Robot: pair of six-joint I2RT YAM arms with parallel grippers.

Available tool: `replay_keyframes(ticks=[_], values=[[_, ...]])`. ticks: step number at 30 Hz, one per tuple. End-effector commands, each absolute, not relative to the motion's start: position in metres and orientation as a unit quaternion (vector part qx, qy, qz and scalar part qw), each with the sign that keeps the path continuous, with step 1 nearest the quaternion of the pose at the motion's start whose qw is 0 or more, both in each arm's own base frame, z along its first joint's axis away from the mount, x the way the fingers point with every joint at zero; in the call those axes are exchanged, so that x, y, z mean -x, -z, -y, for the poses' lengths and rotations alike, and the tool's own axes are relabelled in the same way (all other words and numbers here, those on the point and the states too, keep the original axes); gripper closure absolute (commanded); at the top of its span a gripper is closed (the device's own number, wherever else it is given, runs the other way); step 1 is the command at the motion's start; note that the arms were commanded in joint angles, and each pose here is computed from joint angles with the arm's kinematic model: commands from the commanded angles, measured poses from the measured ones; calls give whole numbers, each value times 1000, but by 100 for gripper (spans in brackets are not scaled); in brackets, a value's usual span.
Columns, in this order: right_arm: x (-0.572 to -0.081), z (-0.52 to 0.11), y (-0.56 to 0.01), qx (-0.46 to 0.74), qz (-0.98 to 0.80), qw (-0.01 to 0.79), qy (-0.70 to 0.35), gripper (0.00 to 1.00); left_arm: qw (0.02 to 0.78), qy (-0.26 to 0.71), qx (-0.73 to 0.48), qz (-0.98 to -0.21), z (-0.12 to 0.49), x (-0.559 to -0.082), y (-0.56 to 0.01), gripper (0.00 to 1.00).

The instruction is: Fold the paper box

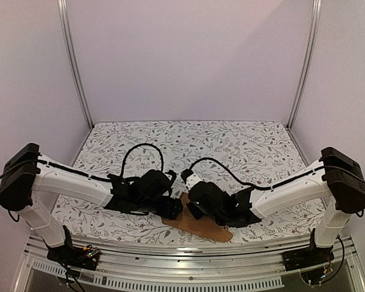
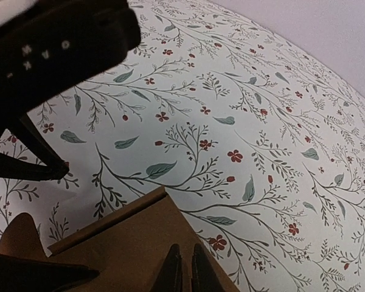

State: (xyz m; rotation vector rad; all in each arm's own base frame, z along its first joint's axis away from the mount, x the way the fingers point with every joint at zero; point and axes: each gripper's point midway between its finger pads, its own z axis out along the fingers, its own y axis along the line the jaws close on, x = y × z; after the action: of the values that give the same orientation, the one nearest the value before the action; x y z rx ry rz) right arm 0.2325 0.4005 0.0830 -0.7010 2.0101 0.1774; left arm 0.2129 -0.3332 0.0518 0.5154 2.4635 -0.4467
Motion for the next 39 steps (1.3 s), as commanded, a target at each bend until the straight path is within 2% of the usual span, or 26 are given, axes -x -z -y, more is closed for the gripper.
replay_keyframes(ticks=[1,4,7,8,10,15,18,23,35,39], values=[[-226,-382,-130,291,-820,488,-70,89,268,142,-205,-931,324,-211,-35,18],[-222,-362,-137,293,-831,469,-56,74,269,157,-206,-928,328,-211,-42,18],[-218,-337,-139,278,-849,447,-51,41,272,179,-206,-923,336,-210,-51,18],[-216,-326,-139,269,-856,439,-52,33,273,184,-207,-921,339,-211,-54,18],[-213,-311,-133,256,-869,420,-56,26,277,192,-207,-918,343,-212,-59,17],[-202,-282,-119,215,-899,367,-102,15,280,211,-210,-913,351,-217,-69,17],[-195,-271,-105,190,-915,337,-116,2,284,225,-208,-909,354,-219,-75,16],[-187,-266,-88,159,-930,301,-141,1,279,242,-198,-908,353,-224,-75,15],[-179,-293,-60,75,-933,193,-294,1,252,303,-173,-903,344,-231,-75,15],[-178,-302,-54,63,-933,169,-312,5,245,302,-166,-906,335,-229,-72,15]])
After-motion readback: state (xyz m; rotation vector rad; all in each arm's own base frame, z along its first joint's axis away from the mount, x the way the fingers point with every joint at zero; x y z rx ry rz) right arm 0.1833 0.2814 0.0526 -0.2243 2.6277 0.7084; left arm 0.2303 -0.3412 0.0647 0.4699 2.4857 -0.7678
